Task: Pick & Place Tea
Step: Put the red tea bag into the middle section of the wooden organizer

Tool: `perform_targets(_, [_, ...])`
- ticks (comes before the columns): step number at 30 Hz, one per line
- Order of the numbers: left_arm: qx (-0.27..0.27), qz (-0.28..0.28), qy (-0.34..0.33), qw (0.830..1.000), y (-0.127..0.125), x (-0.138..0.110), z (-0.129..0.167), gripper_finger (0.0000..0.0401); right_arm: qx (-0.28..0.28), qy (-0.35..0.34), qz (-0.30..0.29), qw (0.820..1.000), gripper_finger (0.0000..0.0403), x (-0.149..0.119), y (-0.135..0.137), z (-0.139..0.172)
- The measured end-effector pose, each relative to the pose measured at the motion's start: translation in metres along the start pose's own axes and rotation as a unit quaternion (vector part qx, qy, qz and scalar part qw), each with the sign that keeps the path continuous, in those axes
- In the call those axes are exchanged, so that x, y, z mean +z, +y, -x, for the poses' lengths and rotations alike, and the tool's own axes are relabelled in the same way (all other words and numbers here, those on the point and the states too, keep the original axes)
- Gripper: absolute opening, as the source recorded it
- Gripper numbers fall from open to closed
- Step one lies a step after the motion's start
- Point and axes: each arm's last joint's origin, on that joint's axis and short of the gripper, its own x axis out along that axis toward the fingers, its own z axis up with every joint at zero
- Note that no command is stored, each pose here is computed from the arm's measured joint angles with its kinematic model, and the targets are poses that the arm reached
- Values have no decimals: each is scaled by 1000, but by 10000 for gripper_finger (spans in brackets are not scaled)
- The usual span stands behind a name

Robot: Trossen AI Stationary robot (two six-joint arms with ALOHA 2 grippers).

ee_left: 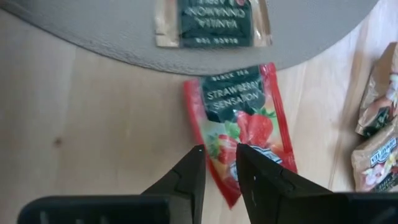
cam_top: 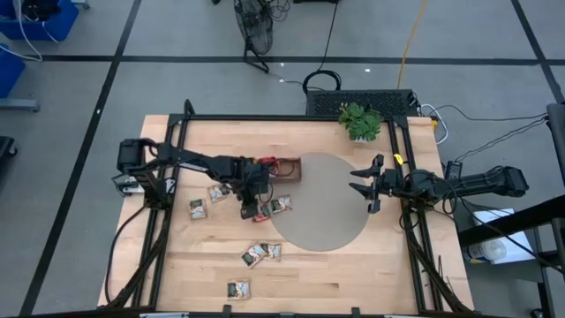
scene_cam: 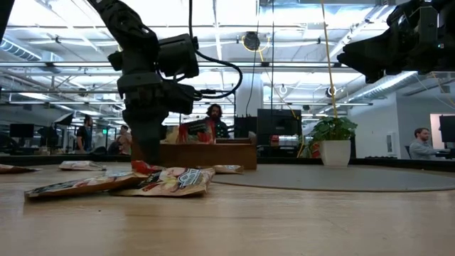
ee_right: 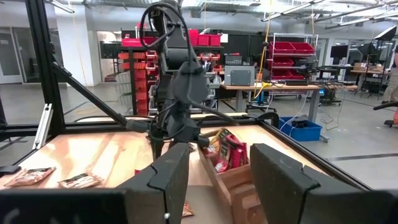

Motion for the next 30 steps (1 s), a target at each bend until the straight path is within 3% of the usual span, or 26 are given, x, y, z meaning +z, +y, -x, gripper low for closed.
perform_targets(9, [6, -36, -28, 999, -21, 3, 12, 93, 0, 0, 0, 1000, 155, 0, 0, 0])
perform_targets(17, [14, -48, -17, 999, -25, -2, 18, 93, 0, -1, 0, 1000, 155, 0, 0, 0])
perform_targets(24, [24, 41, -9, 999, -24, -4, 20, 100, 0, 0, 0, 1000, 155, 0, 0, 0])
perform_targets(30, [18, 84, -6, 996, -24, -5, 20, 180, 0, 0, 0, 1000, 155, 0, 0, 0])
